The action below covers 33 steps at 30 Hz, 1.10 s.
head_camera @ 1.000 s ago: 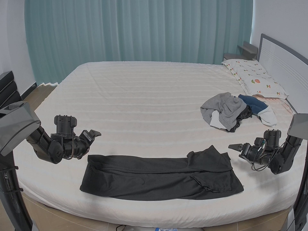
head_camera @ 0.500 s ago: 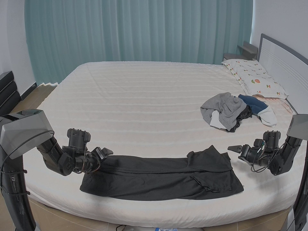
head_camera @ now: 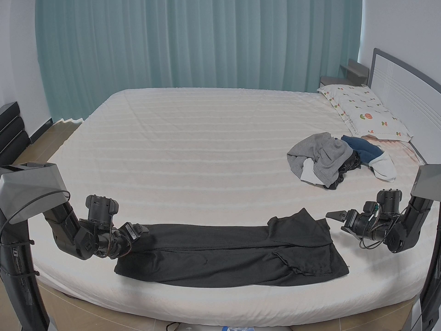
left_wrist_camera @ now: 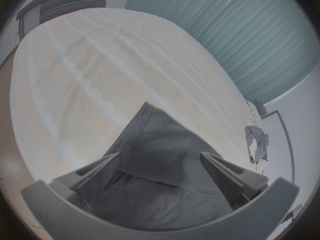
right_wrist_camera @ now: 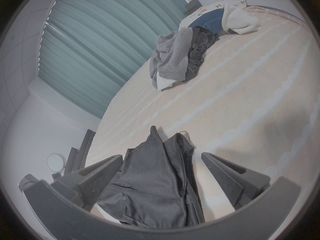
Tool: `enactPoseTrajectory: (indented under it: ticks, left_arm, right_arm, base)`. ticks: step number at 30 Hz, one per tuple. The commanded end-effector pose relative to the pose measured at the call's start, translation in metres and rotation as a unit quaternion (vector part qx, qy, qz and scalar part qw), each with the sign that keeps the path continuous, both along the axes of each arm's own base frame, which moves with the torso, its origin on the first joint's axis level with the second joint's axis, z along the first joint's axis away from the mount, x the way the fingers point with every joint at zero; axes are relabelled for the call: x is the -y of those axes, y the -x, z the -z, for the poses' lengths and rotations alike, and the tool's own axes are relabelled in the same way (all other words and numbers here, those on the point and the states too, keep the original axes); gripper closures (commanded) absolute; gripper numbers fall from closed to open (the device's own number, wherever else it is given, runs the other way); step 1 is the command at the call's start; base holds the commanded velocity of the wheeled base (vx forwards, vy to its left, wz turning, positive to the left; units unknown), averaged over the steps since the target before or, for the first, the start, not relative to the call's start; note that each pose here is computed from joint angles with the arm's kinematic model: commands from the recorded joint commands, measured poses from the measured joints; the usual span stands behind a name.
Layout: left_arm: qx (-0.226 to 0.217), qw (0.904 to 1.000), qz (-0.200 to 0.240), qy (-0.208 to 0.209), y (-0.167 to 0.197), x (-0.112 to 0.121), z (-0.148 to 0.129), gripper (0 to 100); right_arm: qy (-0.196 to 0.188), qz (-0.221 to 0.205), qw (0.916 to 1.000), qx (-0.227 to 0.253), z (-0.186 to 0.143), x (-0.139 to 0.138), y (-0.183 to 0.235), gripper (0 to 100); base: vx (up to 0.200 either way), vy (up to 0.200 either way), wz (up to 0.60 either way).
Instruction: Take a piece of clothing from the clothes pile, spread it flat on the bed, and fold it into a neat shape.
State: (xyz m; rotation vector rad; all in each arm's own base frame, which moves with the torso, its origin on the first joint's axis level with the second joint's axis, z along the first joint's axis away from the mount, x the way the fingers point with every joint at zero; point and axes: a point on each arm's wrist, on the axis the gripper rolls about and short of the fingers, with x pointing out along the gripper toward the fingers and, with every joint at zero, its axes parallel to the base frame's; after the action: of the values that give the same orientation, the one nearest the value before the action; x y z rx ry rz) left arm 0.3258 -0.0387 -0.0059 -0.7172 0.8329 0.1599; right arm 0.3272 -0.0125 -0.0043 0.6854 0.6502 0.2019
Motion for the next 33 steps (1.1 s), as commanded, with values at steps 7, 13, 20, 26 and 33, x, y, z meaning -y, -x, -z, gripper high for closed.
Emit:
enactPoseTrajectory:
  ticks: [7,13,20,26,33]
  left_arm:
    - [0.061,0.9978,-0.025,0.007,-0.011,-0.016,-0.029,0]
    - [0.053,0.9982,-0.028,0.007,-0.026,-0.017,-0.013,0]
    - [0.034,0.999,-0.028,0.003,-0.04,-0.016,0.014,0]
    - [0.036,0.9991,-0.024,0.0,-0.044,-0.014,0.017,0]
    - [0.047,0.9982,-0.036,-0.006,-0.052,-0.017,0.017,100]
  right_arm:
    - [0.001,-0.001,1.0,-0.002,0.001,0.0,0.001,0]
    - [0.0,0.0,1.0,0.0,0.001,0.0,-0.002,0]
    - [0.001,0.001,1.0,-0.005,0.005,0.0,-0.003,0]
    - [0.0,-0.001,1.0,-0.005,0.007,-0.001,-0.005,0]
    - [0.006,0.003,1.0,-0.005,0.012,-0.003,-0.013,0]
  base:
    - [0.0,0.0,0.0]
    - [0.0,0.0,0.0]
    - [0.0,0.0,0.0]
    - [0.0,0.0,0.0]
    - [0.0,0.0,0.0]
